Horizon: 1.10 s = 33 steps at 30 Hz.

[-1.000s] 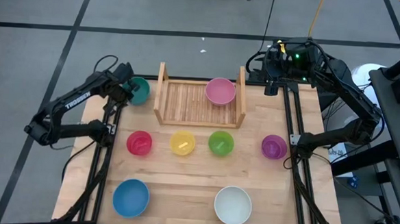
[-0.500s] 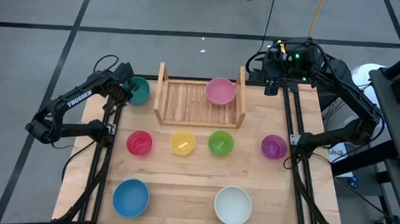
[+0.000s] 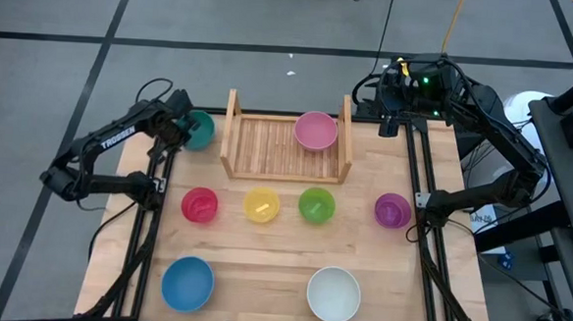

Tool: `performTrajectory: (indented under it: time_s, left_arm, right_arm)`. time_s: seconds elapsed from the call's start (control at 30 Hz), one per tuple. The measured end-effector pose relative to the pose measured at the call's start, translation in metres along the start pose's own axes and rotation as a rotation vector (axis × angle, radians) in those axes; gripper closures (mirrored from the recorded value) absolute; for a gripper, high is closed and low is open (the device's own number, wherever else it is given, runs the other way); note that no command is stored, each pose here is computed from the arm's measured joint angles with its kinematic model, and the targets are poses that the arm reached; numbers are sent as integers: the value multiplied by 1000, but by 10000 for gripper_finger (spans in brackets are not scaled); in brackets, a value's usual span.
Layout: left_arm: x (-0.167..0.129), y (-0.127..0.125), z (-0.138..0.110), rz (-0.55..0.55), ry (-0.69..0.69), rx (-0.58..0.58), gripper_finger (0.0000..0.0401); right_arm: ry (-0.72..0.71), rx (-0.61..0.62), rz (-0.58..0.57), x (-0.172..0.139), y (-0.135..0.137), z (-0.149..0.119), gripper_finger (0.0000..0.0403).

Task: Place and stack bowls onto a shelf
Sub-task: Stack the dark green bowl into the pink bowl on the shelf

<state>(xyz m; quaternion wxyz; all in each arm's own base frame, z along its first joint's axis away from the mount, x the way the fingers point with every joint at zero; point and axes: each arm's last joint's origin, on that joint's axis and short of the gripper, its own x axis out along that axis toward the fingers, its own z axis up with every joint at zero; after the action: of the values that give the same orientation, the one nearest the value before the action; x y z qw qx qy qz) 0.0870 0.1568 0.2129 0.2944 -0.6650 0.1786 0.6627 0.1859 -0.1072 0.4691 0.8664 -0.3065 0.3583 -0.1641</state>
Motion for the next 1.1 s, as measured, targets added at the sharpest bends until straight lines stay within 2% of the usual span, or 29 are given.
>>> performTrajectory:
  time_s: [0.23, 0.4, 0.67, 0.9, 1.1]
  left_arm:
    - [7, -14, 2, -71, -11, 26, 308]
    - [14, -15, 1, -29, 42, 45, 308]
    - [21, -18, 2, 11, 26, 49, 308]
    - [31, -20, 2, 57, 38, 113, 308]
    - [31, -22, 3, 49, 32, 133, 309]
  right_arm:
    - [0, -2, 0, 0, 0, 0, 264]
    - [0, -2, 0, 0, 0, 0, 264]
    - [0, 0, 0, 0, 0, 0, 264]
    - [0, 0, 0, 0, 0, 0, 264]
    - [0, 0, 0, 0, 0, 0, 264]
